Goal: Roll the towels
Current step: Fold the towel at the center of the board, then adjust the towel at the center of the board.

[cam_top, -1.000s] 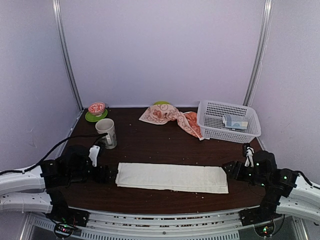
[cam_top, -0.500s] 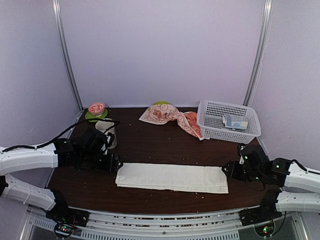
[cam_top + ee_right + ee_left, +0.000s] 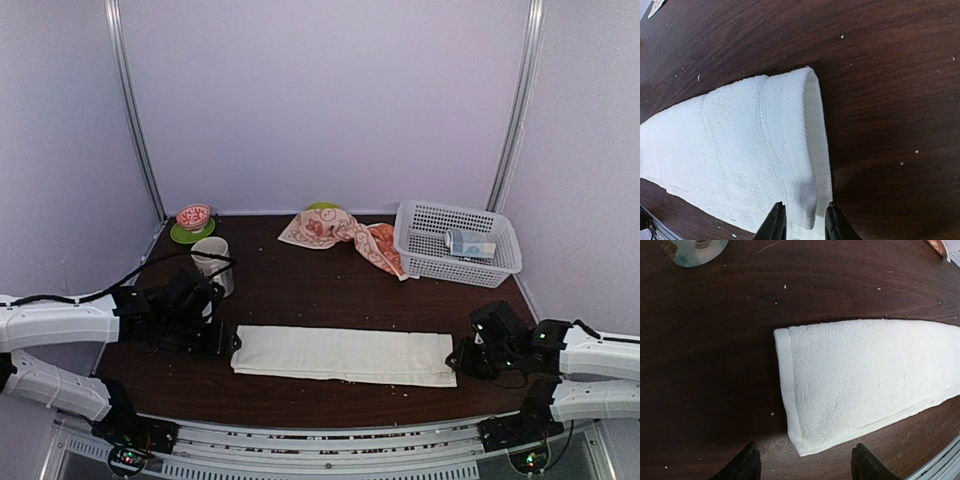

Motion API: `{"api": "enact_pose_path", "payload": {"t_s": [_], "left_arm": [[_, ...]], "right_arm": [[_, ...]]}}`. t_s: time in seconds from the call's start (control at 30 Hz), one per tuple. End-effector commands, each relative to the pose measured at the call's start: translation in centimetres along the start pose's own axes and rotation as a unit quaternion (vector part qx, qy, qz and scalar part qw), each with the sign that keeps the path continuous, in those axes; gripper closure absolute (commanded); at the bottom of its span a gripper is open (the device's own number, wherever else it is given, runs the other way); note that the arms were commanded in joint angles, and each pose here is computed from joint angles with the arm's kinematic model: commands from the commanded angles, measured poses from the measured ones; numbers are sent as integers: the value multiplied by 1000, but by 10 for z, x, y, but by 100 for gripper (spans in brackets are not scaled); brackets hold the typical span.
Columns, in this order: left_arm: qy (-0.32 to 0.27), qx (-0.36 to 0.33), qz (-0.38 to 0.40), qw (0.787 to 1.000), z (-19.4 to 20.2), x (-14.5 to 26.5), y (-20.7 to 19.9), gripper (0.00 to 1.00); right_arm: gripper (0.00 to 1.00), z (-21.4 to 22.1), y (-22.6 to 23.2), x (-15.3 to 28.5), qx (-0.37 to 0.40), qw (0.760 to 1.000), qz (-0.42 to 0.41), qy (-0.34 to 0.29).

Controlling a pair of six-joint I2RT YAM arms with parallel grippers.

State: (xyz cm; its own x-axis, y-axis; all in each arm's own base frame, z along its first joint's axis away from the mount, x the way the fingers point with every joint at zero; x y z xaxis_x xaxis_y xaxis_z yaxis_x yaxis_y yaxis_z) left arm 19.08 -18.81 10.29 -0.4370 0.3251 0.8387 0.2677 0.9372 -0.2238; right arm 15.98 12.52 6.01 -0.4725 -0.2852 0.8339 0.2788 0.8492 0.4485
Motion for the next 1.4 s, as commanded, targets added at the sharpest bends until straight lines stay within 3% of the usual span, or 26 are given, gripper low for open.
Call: {"api": "enact_pose_path", "payload": {"t_s": [0.0, 0.23, 0.53, 0.6, 0.7, 0.77, 0.83, 1.03, 1.37], "left_arm": [[-7, 4, 5, 1000, 0, -2, -1, 37], [-8, 1, 4, 1000, 2, -2, 0, 37], [-8, 3, 3, 1000, 4, -4, 2, 37], [-7, 3, 2, 1000, 5, -5, 2, 37], [-8, 3, 2, 1000, 4, -5, 2, 37], [-8, 3, 2, 1000, 4, -5, 2, 37], [-7, 3, 1, 1000, 4, -6, 2, 38], [-6, 3, 0, 1000, 5, -6, 3, 38], [-9, 1, -7, 1000, 5, -4, 5, 38]], "right_arm": [[75, 8, -6, -4, -15, 1000, 6, 15], [87, 11, -8, -9, -19, 999, 10, 25], [92, 13, -6, -13, -24, 999, 5, 30], [88, 13, -5, -12, -25, 999, -1, 29], [75, 13, -7, -11, -26, 999, 7, 29], [73, 13, -10, -12, -27, 999, 14, 27], [77, 14, -12, -14, -28, 999, 16, 28], [100, 13, -11, -12, -30, 999, 12, 25], [100, 6, -2, 18, -13, 1000, -14, 15]]}}
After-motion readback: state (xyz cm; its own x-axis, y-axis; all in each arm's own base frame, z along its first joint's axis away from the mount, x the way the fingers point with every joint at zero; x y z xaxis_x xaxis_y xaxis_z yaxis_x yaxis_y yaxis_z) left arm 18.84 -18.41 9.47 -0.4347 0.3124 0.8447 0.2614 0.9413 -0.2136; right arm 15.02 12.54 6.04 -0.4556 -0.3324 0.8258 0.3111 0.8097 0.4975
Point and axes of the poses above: each gripper's point midway between its finger pads, its own x axis back along the fingers, its own y axis along the line the jaws close on, z = x × y, the point moved 3 cm from there along x, back along the fingers, and after that the axes turned 6 degrees about -x, right-handed, at the moved point
